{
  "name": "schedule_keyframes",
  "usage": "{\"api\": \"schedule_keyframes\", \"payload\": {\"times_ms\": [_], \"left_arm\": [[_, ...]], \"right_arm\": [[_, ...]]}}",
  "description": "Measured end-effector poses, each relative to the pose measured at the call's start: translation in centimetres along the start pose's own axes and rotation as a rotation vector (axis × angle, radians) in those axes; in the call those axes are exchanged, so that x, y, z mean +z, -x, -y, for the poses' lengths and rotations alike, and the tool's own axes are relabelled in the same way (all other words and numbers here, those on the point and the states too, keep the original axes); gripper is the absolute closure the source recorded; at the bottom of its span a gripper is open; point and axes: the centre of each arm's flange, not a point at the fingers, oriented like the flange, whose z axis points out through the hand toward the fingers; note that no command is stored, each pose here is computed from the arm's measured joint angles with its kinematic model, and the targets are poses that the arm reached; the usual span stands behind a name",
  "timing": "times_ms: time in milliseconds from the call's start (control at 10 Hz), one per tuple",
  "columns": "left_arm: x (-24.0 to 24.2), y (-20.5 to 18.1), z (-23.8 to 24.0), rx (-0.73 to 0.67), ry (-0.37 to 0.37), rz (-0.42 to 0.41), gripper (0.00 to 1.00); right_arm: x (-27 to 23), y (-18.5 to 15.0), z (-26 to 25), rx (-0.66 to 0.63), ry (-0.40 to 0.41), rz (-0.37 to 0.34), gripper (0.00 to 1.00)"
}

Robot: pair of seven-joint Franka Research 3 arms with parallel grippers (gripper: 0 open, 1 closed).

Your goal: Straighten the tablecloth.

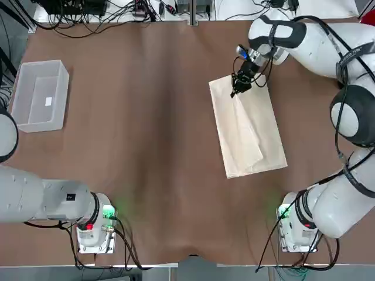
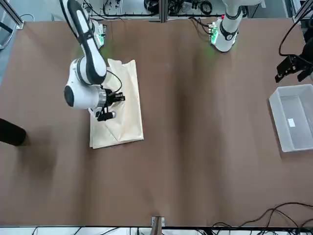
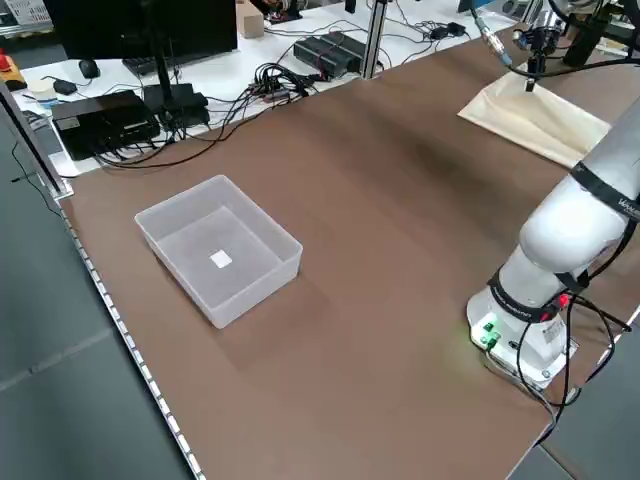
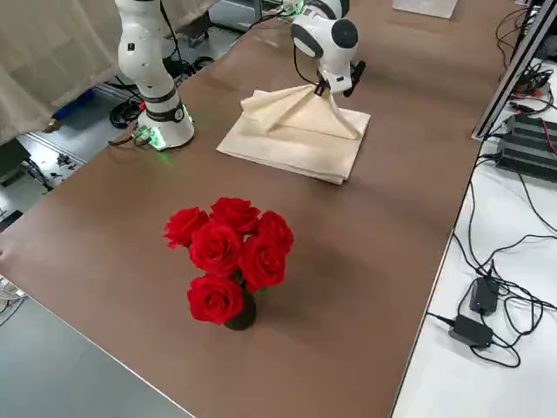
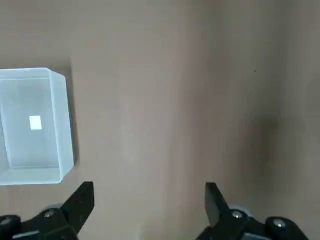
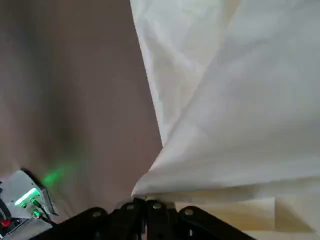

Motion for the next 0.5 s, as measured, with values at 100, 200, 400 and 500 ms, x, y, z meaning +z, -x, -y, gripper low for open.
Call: {"api": "schedule_keyframes", "payload": {"times_ms": [100,200,400,500], "left_arm": [[0.0,0.0,0.0,0.000,0.000,0.000,0.02],[0.0,0.0,0.0,0.000,0.000,0.000,0.02],[0.0,0.0,0.0,0.000,0.000,0.000,0.02],[0.0,0.0,0.0,0.000,0.000,0.000,0.02]], "right_arm": [[0.5,0.2,1.0,0.010,-0.001,-0.010,0.97],[1.1,0.4,2.0,0.020,-0.012,-0.019,0.97],[2.1,0.9,4.1,0.035,-0.030,-0.046,0.97],[2.6,1.1,5.2,0.043,-0.038,-0.058,0.97]]}}
